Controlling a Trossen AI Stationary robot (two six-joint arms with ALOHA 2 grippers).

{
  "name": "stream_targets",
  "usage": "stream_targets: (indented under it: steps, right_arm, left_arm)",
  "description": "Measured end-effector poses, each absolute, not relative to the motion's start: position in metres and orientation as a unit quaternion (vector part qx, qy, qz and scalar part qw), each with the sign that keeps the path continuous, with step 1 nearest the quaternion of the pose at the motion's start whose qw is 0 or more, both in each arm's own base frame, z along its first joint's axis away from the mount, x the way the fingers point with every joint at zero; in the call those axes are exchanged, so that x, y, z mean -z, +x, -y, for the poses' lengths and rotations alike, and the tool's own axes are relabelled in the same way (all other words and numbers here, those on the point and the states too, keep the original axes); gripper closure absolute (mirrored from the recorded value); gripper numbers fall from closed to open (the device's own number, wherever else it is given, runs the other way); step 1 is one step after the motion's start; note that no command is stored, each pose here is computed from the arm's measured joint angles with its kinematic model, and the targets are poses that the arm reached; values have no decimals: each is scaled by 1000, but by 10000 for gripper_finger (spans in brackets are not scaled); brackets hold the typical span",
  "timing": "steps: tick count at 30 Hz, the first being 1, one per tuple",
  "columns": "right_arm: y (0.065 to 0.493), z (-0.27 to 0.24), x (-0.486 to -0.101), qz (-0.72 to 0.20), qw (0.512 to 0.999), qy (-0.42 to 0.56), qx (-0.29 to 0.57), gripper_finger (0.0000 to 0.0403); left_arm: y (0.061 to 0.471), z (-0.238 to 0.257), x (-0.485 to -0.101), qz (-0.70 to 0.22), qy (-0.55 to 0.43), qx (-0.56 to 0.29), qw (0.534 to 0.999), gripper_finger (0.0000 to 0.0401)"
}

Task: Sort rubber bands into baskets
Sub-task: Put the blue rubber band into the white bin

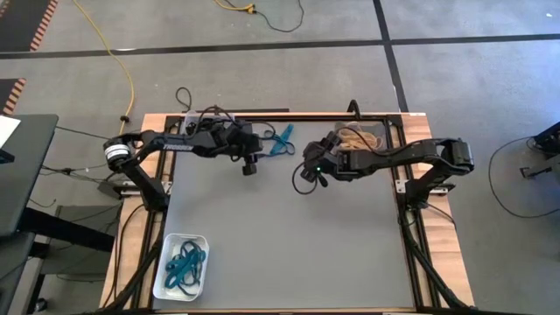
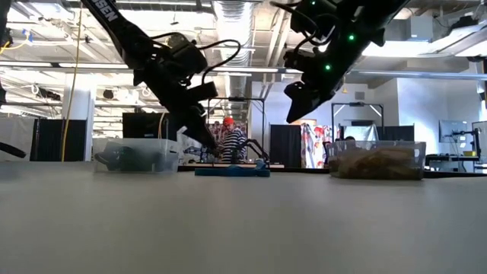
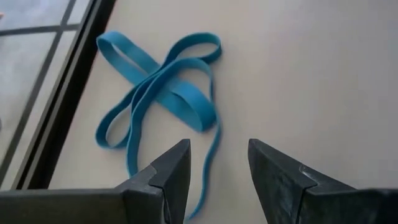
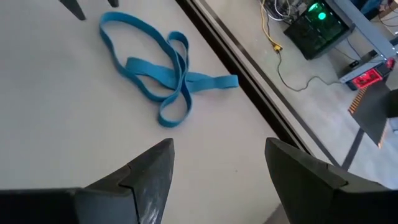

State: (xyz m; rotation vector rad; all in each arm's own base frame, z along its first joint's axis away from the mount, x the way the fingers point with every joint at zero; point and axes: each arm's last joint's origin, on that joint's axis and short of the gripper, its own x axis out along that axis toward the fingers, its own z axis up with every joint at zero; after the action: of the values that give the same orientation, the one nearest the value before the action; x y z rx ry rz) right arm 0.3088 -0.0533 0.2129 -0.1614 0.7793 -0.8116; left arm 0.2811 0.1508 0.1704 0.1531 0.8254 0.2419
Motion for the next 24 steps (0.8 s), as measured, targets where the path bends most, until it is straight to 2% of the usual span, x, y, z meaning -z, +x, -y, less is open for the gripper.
stream_targets:
  steps: [6, 13, 17, 24]
  right_arm:
    - [311, 55, -216, -351, 850, -72, 387, 121]
    - [314, 55, -219, -335, 858, -75, 382, 121]
    - [315, 55, -219, -335, 858, -77, 381, 121]
    - [314, 54, -218, -342, 857, -86, 377, 121]
  left_arm:
    - [278, -155, -169, -415, 64, -121, 900, 250]
    - [285, -172, -134, -474, 14, -135, 870, 250]
    - [294, -181, -132, -471, 13, -169, 866, 250]
    - [304, -186, -133, -480, 30, -157, 863, 250]
